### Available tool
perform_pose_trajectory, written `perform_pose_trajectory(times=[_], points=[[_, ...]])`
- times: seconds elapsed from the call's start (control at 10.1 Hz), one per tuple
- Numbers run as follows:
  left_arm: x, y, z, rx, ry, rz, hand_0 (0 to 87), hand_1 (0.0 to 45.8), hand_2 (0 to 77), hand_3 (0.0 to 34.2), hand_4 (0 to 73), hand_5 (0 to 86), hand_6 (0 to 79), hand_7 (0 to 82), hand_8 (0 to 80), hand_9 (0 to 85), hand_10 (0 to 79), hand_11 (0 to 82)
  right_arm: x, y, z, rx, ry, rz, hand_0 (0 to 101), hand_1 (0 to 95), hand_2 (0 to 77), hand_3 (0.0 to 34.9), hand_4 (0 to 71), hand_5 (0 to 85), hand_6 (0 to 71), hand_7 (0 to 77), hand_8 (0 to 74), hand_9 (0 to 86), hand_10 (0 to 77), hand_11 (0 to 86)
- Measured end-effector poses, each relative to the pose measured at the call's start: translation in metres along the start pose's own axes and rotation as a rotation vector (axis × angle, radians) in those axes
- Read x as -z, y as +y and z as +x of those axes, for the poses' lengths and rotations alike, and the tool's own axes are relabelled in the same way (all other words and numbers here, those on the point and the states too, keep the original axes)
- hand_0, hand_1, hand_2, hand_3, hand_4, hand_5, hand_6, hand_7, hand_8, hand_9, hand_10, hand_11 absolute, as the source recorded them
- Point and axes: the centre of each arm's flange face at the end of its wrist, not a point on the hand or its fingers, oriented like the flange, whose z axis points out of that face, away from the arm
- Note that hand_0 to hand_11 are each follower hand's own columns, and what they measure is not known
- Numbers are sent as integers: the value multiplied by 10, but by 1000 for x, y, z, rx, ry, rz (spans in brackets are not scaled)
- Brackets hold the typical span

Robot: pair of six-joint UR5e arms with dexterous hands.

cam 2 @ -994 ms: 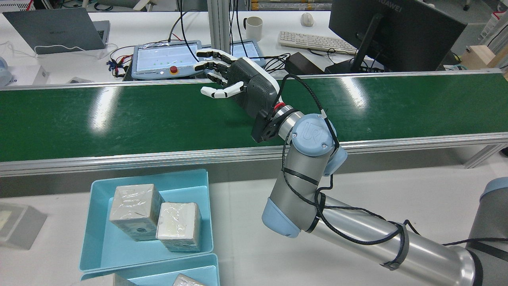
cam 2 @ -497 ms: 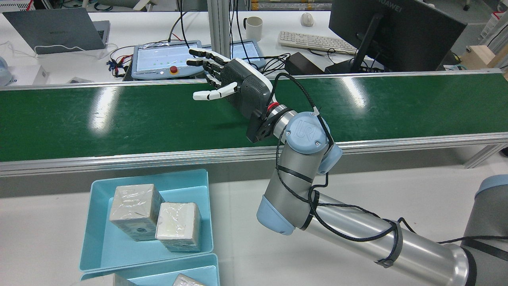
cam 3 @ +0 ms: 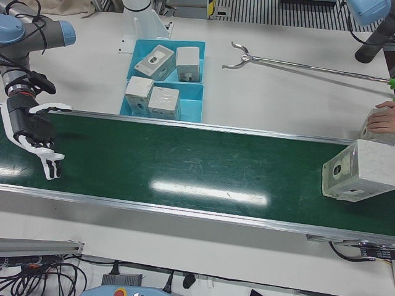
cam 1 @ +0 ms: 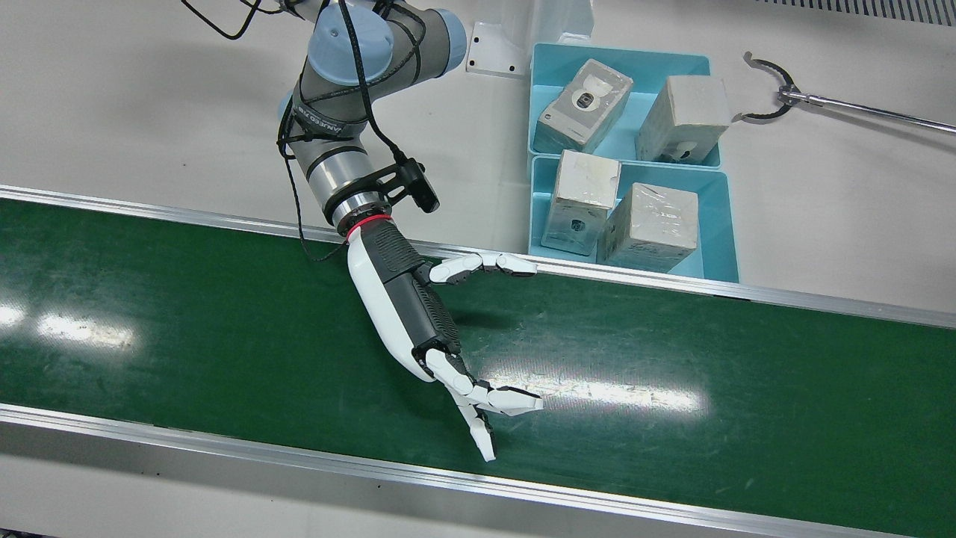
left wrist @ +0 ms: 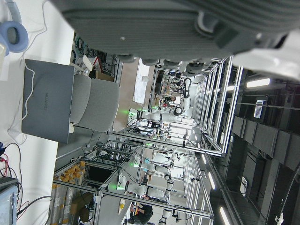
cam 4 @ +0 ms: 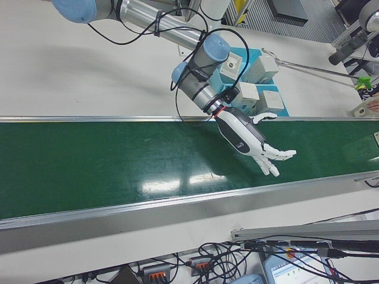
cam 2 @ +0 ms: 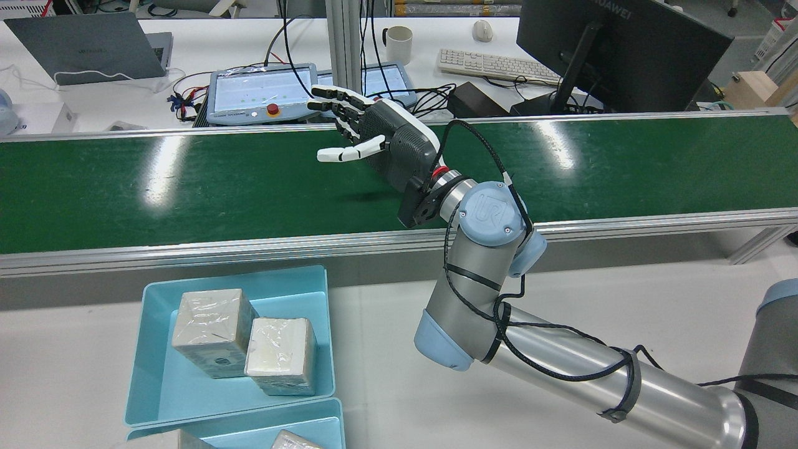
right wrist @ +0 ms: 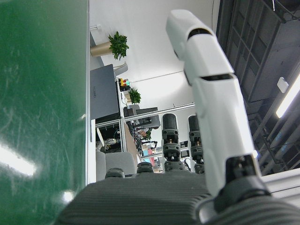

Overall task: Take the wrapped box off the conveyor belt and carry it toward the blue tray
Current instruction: 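Raise the open right hand above the conveyor belt, palm facing upstream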

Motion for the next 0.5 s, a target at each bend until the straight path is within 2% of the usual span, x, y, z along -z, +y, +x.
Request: perform_pose_trajectory(times=[0.2,0.3,0.4,0.5], points=[[0,0,0,0,0,0,0,0,11,0,0,11,0,5,5,0,5,0,2,-4,-1,-4,0,5,541,235,207,79,147,207,76,218,0,44,0,16],[0,0,0,0,0,0,0,0,11,0,0,11,0,5,5,0,5,0,3,-5,-1,-9,-1,1,545,235,207,95,147,218,76,235,0,44,0,16],[0,0,0,0,0,0,0,0,11,0,0,5,0,5,5,0,0,0,3,-7,-2,-15,-2,-12,546,251,218,95,147,218,76,235,0,44,0,16],[0,0,0,0,0,0,0,0,11,0,0,5,0,5,5,0,5,0,4,-11,-2,-23,-3,-35,546,245,218,68,147,218,76,240,0,44,0,16]])
